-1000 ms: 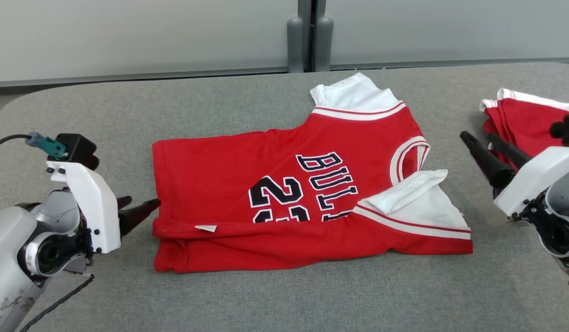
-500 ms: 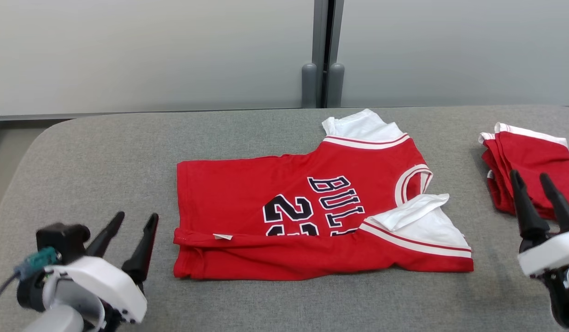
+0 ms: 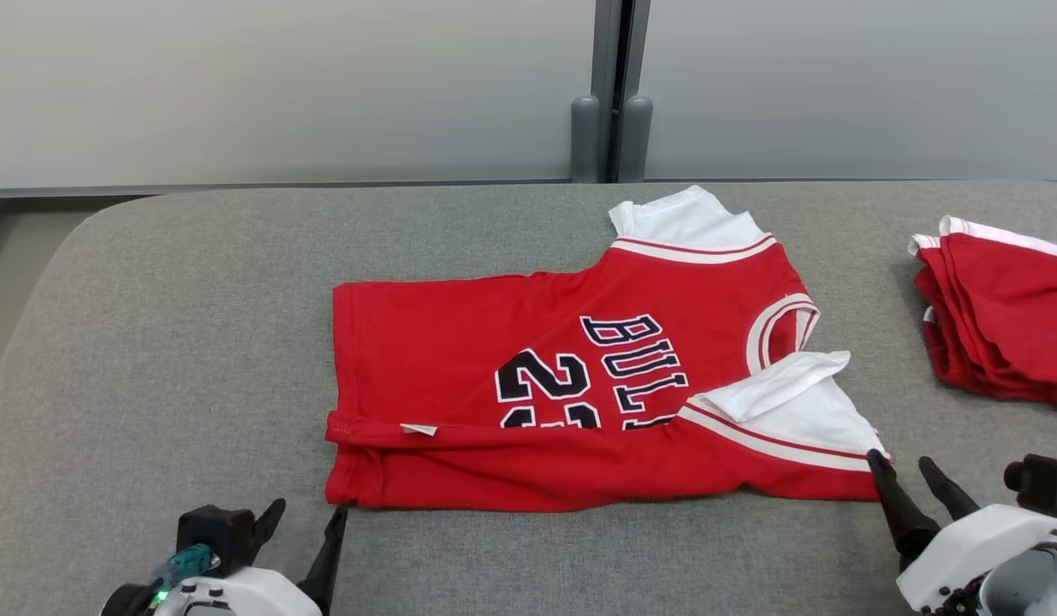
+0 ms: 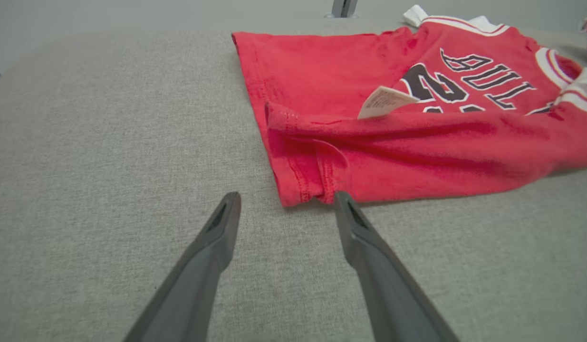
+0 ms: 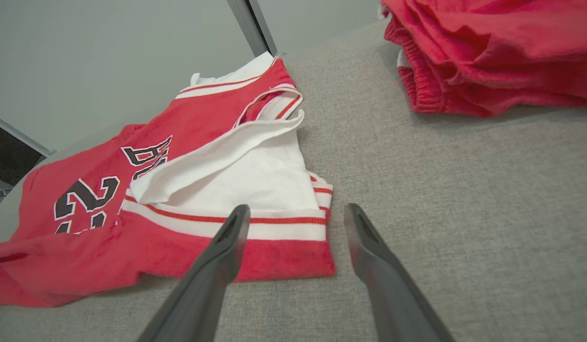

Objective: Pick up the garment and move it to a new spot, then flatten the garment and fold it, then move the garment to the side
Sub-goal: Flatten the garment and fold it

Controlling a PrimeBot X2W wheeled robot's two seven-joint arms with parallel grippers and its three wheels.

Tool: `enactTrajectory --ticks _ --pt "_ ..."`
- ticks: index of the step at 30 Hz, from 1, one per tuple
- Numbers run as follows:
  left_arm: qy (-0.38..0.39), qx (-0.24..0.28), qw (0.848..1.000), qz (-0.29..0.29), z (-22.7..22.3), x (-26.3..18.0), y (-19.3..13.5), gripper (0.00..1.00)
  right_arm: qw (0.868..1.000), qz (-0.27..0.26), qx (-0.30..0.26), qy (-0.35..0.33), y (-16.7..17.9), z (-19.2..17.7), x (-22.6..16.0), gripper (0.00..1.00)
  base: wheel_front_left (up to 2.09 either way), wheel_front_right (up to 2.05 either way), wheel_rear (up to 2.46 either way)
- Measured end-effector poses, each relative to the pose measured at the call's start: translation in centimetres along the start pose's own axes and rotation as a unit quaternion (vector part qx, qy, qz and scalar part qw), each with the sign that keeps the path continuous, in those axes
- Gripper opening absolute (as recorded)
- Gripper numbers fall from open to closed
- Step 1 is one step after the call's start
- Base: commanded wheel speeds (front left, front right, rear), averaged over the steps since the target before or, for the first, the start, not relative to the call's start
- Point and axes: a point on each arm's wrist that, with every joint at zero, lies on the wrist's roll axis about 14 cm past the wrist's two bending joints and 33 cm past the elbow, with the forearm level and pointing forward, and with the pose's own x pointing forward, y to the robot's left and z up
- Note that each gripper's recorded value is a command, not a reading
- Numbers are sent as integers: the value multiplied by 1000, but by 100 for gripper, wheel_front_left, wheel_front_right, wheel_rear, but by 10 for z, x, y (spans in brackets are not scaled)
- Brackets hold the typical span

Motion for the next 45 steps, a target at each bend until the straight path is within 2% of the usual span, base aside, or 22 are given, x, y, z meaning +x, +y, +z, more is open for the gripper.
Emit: enactTrajectory --ticks 8,25,26,27,28,29,30,32,45 --pt "45 28 998 -31 -10 17 -16 100 997 -9 14 75 -1 -24 14 100 0 0 0" --pt "107 42 993 -6 -33 43 -12 100 992 -15 25 125 0 -42 22 100 0 0 0" --pt "109 41 993 -2 -33 43 -10 100 992 -13 25 125 2 -42 23 88 0 0 0" --pt "112 38 993 3 -35 43 -8 100 992 -12 26 126 3 -43 23 57 0 0 0" --pt "114 36 993 6 -35 43 -7 89 991 -10 26 127 4 -43 24 42 0 0 0" --pt "117 35 993 7 -36 43 -6 63 991 -9 26 128 5 -43 24 12 0 0 0" --pt "120 34 992 7 -37 43 -5 44 991 -7 27 129 7 -44 24 0 0 0 0" --pt "120 31 992 4 -37 42 -6 0 991 -4 29 130 9 -45 23 0 0 0 0" --pt "103 26 994 0 -28 26 -5 0 994 2 20 110 11 -29 11 0 0 0 0"
